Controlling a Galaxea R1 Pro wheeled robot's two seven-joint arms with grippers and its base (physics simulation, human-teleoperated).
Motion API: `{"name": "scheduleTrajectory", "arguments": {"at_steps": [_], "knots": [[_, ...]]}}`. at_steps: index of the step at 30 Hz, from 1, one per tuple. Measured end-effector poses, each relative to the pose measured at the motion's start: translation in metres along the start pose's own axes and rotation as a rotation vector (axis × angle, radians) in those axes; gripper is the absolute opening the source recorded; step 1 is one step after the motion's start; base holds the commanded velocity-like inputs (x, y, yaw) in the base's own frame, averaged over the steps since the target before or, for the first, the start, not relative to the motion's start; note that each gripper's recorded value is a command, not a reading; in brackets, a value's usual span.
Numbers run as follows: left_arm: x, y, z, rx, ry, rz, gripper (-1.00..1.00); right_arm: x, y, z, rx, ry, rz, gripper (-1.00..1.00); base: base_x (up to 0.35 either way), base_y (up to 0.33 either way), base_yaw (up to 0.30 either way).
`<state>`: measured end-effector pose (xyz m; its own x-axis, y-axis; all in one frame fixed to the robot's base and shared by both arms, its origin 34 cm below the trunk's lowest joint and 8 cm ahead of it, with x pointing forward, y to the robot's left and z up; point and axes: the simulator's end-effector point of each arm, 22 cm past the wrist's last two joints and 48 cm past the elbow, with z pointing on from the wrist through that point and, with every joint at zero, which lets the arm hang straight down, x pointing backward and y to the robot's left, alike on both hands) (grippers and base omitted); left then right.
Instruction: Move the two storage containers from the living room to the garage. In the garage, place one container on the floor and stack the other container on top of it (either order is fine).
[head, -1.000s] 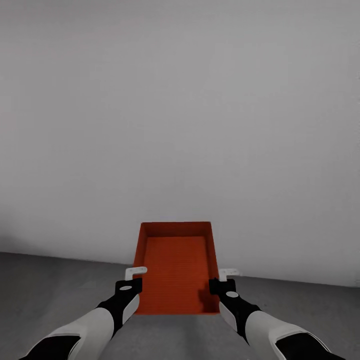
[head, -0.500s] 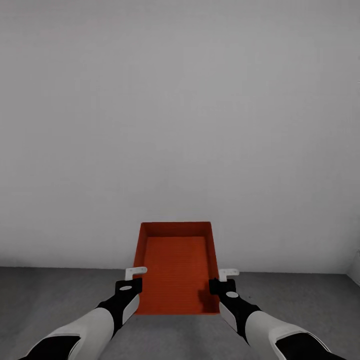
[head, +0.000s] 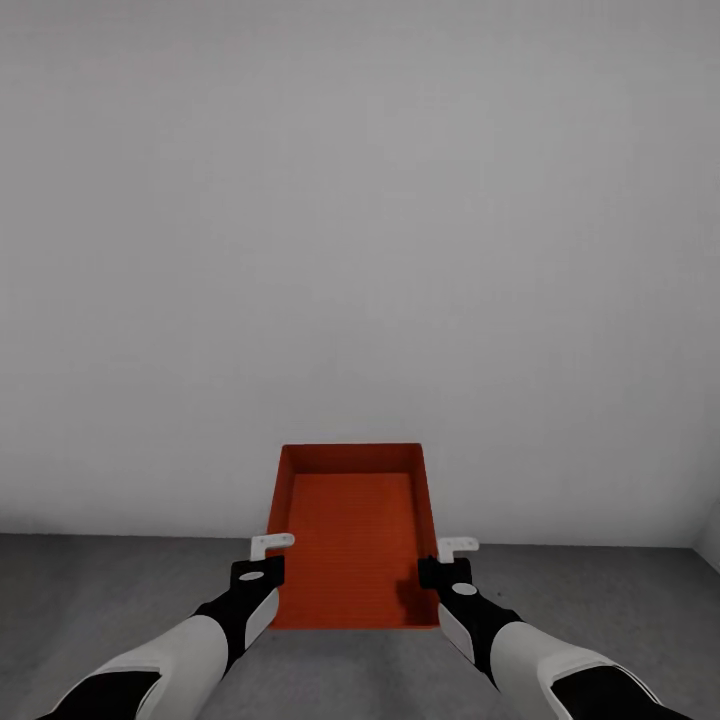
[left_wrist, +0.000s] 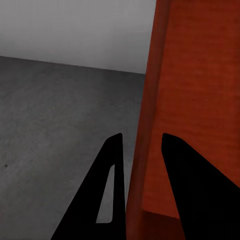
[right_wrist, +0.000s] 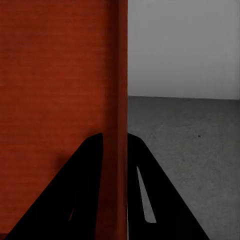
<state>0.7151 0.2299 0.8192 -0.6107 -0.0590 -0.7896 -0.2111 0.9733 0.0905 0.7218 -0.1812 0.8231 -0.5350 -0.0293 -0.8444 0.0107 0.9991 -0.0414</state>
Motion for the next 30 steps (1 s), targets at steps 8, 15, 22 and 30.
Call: {"name": "scheduleTrajectory", "arguments": {"at_steps": [8,15,22,30], "knots": [[0.003,0.0,0.001,0.0,0.005,0.001,-1.0,0.003,0.0,0.001,0.0,0.005,0.0,-1.0,0.0,0.0,0.047],[0.008,0.0,0.004,-0.001,0.015,0.005,-1.0,0.009,0.0,0.003,0.0,0.015,0.001,-1.0,0.0,0.0,0.09],[0.014,-0.001,0.007,-0.002,0.026,0.007,-1.0,0.015,0.001,0.005,-0.001,0.027,0.0,-1.0,0.0,0.0,0.092],[0.021,-0.001,0.01,-0.002,0.038,0.01,-1.0,0.022,0.001,0.008,-0.001,0.039,0.0,-1.0,0.0,0.0,0.092]]}}
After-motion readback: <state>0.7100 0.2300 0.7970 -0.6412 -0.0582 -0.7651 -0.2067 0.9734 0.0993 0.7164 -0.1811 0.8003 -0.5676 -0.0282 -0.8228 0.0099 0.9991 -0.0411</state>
